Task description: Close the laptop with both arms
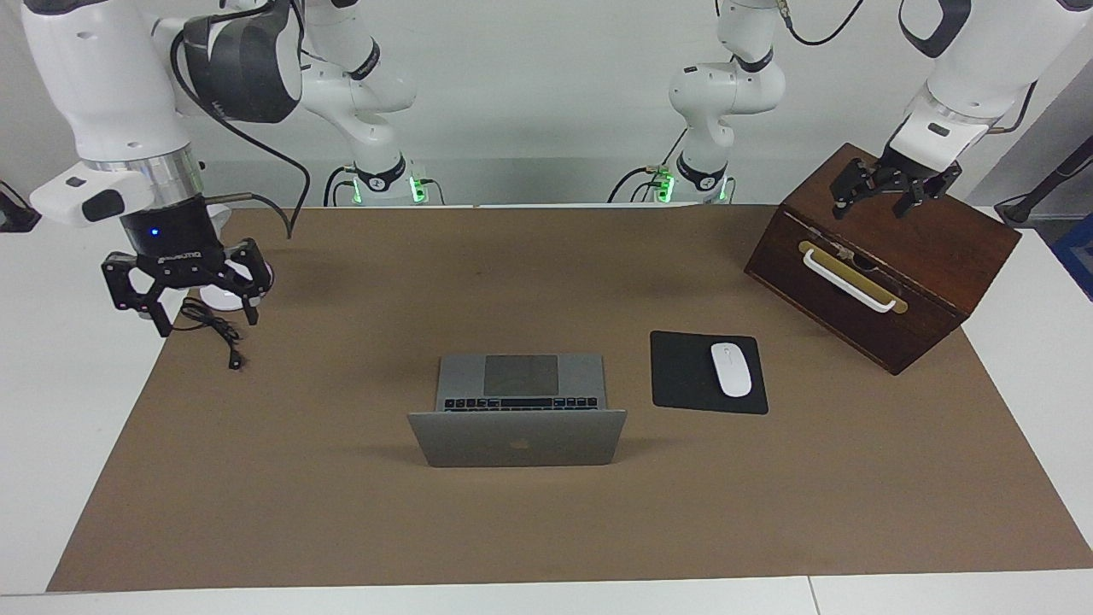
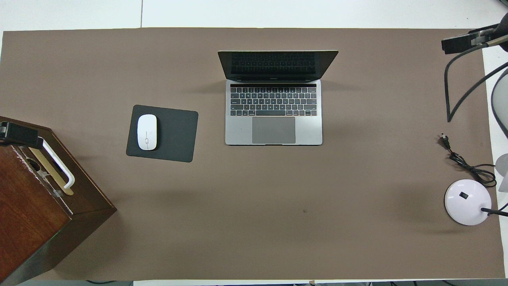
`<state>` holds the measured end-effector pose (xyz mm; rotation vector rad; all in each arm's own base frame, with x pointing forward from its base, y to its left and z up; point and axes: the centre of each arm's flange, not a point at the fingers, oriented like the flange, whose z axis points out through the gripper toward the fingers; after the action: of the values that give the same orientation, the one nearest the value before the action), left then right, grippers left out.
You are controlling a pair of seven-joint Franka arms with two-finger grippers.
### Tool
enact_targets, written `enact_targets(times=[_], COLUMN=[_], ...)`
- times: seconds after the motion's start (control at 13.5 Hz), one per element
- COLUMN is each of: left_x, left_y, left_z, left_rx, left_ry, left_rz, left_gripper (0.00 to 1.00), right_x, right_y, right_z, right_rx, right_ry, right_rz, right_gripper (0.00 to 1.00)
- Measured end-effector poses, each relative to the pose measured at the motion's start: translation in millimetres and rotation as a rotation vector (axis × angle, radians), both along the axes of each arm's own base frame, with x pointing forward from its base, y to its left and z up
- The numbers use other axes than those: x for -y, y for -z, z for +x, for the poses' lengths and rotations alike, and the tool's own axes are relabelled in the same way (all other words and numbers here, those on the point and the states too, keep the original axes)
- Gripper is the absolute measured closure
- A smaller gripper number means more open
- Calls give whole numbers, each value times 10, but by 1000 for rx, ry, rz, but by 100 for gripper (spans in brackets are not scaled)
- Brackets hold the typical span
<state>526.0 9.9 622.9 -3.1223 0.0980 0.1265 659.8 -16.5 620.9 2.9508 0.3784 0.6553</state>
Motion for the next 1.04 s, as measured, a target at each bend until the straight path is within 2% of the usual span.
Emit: enact_targets(times=[0.22,0.3,0.44,0.52,0.59,0.67,0.74,0.81,1.04], left_x=[-33,-36,-32,-34,-37,-36,-31,-11,125], left_y=[-5,-7,-6,-7,-5,-2,0,-10,-29], left_z=[-4,-6,-2,6,18,33,54,86,210], left_rx=[1,2,4,11,22,35,51,78,181], left_ry=[-14,-27,-41,-45,-53,-67,-78,-80,-80], left_rz=[0,1,2,3,3,4,4,4,-61], left_gripper=[0,8,38,51,62,75,89,99,99], right_x=[-65,-87,-166,-207,-259,-313,-350,-379,-575], right_y=[112,157,292,368,425,454,463,455,445], right_z=[244,328,485,546,589,611,618,619,613], right_rx=[134,185,272,301,320,330,331,332,328], right_ry=[-10,-2,19,38,54,70,89,106,156], right_rz=[4,24,69,88,109,130,150,168,235], right_gripper=[0,7,11,19,19,29,43,57,92])
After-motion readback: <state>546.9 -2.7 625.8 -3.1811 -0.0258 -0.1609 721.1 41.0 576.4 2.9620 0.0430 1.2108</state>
